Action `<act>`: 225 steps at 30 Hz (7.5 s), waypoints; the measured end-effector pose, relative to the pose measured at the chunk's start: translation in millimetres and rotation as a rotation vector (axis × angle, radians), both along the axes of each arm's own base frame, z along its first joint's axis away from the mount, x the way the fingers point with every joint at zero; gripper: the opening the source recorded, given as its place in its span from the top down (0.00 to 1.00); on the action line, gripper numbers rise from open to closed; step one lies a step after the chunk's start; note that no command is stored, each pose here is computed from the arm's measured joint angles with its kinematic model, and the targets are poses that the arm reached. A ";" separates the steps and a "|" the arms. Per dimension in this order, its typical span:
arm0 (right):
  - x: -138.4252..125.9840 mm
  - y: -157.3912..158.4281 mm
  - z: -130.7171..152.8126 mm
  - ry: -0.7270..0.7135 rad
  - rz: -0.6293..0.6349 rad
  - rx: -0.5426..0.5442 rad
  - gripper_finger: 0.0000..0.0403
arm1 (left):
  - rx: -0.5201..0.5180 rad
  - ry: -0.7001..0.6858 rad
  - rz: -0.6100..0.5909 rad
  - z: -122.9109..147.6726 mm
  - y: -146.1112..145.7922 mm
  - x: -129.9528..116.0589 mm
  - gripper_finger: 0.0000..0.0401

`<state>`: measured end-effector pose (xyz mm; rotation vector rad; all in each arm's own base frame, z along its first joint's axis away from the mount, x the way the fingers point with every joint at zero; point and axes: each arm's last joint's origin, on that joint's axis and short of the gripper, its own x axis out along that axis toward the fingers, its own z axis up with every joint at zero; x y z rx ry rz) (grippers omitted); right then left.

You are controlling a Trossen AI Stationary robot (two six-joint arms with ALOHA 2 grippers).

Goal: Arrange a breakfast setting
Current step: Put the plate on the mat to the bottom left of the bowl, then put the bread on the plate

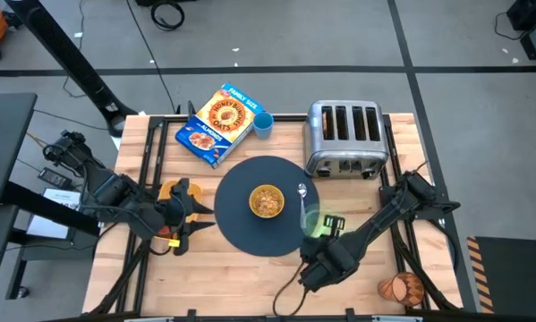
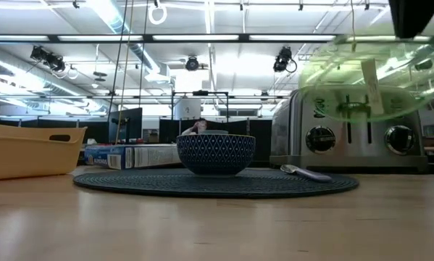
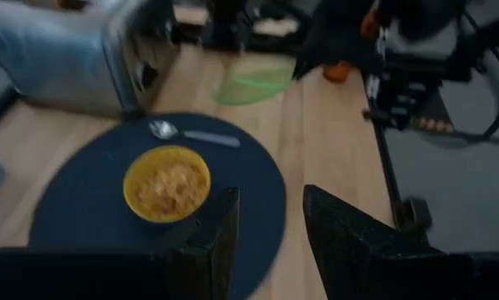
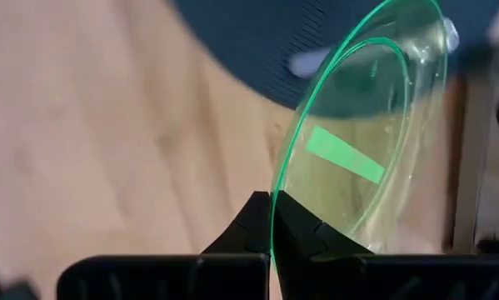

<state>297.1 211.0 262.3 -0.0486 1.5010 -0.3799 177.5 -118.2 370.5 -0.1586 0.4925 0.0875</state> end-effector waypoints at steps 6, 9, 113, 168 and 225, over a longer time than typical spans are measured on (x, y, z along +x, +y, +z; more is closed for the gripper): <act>-1.1 22.3 14.3 -0.012 0.365 0.106 0.99 | -0.046 0.113 -0.002 -8.8 2.2 -5.5 0.64; -1.5 34.1 14.7 -0.020 0.576 0.165 0.99 | -0.071 0.167 0.007 -12.7 3.6 -8.4 0.64; 172.1 -89.5 -132.2 -0.500 0.365 0.192 0.83 | -0.177 0.328 -0.016 -21.0 4.7 -15.7 0.64; -20.0 -123.9 165.0 -0.790 -0.194 -0.061 0.78 | -0.238 0.051 0.157 -0.6 12.3 -16.3 0.64; -35.5 -356.2 36.6 -0.589 -1.158 -0.276 0.72 | -0.013 -0.003 0.342 13.1 70.1 -41.1 0.52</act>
